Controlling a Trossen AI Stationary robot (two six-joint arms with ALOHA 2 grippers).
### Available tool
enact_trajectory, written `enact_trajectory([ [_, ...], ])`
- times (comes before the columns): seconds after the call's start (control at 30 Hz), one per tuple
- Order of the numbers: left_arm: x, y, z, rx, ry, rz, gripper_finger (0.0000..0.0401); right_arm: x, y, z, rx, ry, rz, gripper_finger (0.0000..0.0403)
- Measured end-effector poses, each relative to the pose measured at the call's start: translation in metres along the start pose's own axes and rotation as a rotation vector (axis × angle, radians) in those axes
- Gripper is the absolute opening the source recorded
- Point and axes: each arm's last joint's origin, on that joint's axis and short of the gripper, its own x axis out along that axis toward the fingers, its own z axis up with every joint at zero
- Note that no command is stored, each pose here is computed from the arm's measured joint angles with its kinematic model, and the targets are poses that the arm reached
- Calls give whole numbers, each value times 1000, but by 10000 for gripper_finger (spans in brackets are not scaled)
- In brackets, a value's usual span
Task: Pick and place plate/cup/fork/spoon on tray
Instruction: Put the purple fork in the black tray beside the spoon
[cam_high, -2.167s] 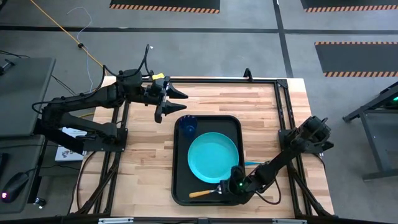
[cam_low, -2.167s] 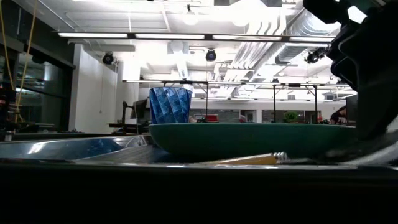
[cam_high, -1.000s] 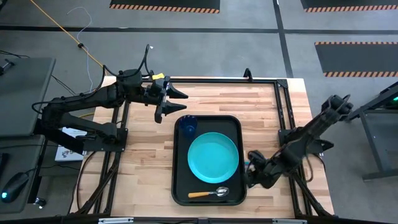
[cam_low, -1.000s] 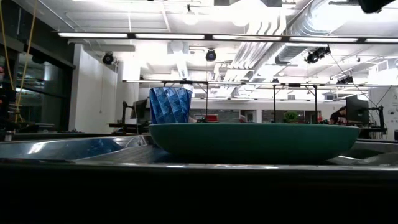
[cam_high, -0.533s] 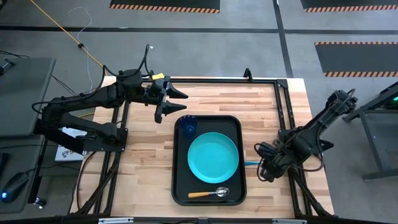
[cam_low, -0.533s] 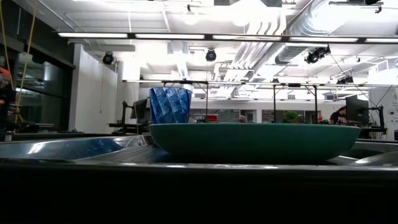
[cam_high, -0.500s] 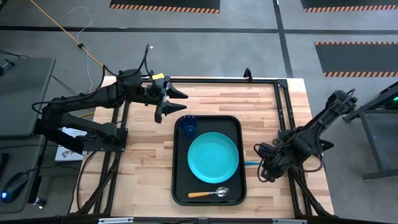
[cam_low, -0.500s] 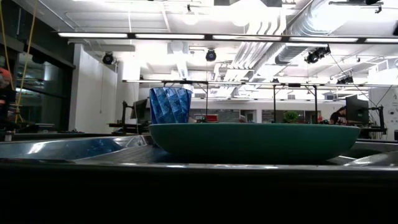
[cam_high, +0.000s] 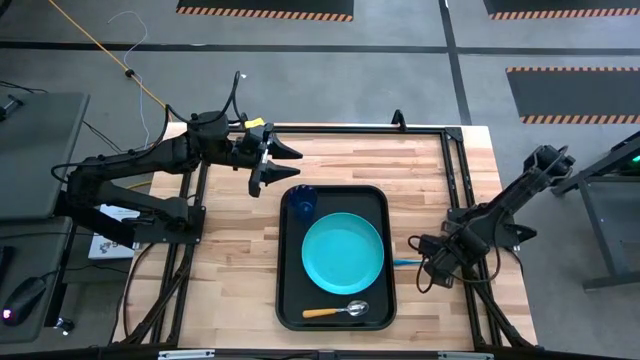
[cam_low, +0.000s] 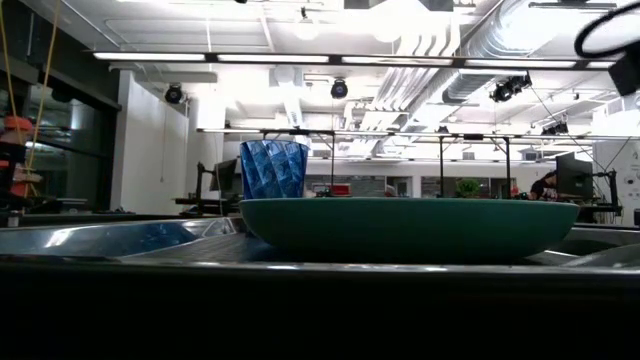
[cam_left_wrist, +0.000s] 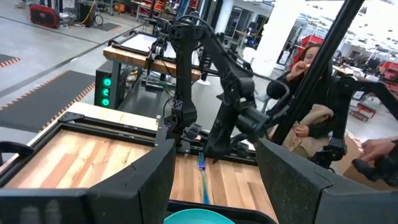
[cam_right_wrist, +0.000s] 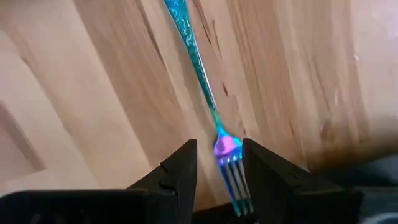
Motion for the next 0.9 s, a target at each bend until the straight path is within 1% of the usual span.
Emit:
enact_trajectory([
  [0.2,0,0,0,-1,0,2,215,23,-3,-2,-97,-6,41,119],
  [0.4,0,0,0,-1,0,2,215,40,-8,-5,-100,-16,47,119],
  [0.57,0,0,0,-1,0,3,215,50,-10,-7,-121,-16,79,119],
  [0.67,0,1,0,-1,-6,25,215,56,-13,-8,-126,-22,86,119],
  [0.73,0,1,0,-1,-9,42,215,60,-14,-9,-123,-28,90,119],
  [0.9,0,1,0,-9,-11,45,215,62,-16,-10,-141,-33,84,119],
])
